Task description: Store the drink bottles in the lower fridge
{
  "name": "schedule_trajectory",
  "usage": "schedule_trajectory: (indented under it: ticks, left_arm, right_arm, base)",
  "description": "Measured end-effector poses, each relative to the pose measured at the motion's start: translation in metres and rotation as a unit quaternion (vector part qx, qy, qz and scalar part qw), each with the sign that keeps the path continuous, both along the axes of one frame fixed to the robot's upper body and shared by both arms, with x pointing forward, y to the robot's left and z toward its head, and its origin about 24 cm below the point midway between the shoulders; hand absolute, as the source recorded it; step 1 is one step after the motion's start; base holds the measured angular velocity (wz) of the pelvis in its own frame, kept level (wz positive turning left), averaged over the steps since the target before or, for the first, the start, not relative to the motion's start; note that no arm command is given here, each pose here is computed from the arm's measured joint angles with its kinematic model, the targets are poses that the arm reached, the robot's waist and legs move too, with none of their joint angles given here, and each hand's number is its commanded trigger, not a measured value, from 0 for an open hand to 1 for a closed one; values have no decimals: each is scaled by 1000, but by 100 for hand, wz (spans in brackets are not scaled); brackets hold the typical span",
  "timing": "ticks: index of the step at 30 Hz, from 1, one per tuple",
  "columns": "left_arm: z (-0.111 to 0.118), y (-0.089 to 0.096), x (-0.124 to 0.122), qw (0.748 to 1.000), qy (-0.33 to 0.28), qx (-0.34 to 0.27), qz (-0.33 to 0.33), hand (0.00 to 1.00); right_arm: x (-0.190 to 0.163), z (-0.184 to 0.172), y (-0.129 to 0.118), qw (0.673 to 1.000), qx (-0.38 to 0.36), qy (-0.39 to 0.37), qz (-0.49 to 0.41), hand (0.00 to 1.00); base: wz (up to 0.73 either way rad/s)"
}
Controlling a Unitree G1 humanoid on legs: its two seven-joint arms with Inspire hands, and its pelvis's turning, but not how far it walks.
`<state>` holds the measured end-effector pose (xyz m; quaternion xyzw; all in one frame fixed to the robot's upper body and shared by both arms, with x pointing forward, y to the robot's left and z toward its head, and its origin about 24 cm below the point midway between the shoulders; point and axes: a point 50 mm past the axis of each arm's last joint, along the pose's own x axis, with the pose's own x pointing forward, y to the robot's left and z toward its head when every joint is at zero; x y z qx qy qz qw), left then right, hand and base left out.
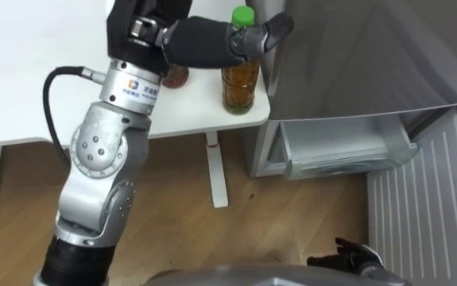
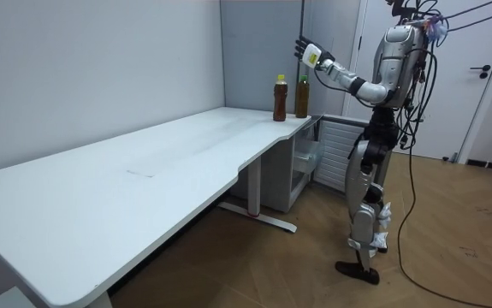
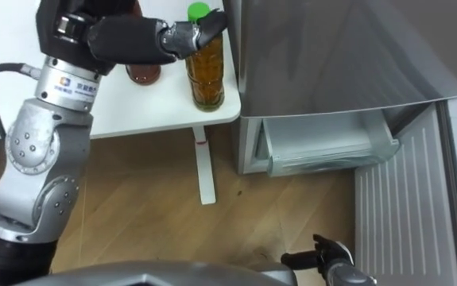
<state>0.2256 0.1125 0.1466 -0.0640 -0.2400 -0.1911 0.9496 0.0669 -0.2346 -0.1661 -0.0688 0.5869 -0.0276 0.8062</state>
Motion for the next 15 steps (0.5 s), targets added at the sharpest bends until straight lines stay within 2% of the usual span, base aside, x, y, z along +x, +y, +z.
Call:
schedule_trajectory:
  ticks: [15]
  left_arm:
    - [-22, -3, 0, 998, 45, 31, -22, 0]
  right_arm:
    - [0, 0, 0, 1000, -4, 1, 3, 0]
  base:
    - [0]
